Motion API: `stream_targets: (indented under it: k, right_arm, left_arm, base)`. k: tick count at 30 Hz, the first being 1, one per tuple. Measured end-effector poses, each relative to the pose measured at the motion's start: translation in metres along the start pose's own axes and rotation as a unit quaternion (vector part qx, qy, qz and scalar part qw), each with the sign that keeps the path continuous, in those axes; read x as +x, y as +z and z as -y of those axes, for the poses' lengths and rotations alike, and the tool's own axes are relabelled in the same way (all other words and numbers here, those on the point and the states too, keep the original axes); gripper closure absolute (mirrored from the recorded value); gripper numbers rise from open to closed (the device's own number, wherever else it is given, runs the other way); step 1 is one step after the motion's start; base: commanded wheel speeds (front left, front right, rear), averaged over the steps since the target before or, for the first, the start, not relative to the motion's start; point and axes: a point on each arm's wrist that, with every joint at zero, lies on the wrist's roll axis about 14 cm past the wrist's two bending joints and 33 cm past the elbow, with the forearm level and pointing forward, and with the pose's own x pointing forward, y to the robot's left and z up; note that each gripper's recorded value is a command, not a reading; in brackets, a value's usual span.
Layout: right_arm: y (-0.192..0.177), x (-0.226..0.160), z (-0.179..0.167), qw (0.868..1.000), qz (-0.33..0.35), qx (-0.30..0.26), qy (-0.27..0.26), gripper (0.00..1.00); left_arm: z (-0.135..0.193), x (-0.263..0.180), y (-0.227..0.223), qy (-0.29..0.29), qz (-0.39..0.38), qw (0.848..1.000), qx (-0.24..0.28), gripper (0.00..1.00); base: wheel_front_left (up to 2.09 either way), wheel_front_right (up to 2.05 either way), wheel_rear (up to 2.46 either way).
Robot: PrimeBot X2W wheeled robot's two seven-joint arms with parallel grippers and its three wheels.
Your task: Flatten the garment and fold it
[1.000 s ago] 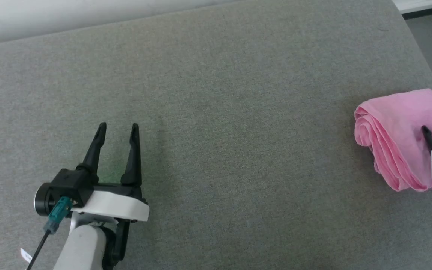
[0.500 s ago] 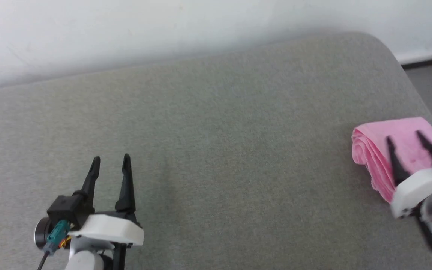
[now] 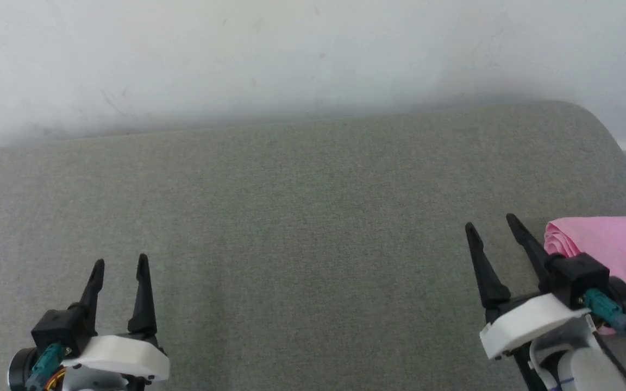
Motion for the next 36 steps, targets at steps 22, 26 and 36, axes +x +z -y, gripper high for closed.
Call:
stream_targets:
  k: [22, 26, 36]
  right_arm:
    - [0.003, -0.033, -0.016, 1.000, 0.014, 0.010, 0.004, 1.00]
    - [0.003, -0.033, -0.016, 1.000, 0.013, 0.010, 0.004, 1.00]
    - [0.001, -0.032, -0.016, 1.000, 0.008, 0.009, 0.004, 1.00]
  left_arm:
    - [0.001, -0.032, -0.001, -0.021, -0.002, 1.000, -0.008, 1.00]
    - [0.001, -0.032, -0.002, -0.021, -0.003, 1.000, -0.008, 1.00]
    - [0.002, -0.033, -0.003, -0.021, -0.010, 1.000, -0.005, 1.00]
  base:
    - [0.00, 0.00, 0.00]
    - [0.00, 0.00, 0.00]
    - [0.00, 0.00, 0.00]
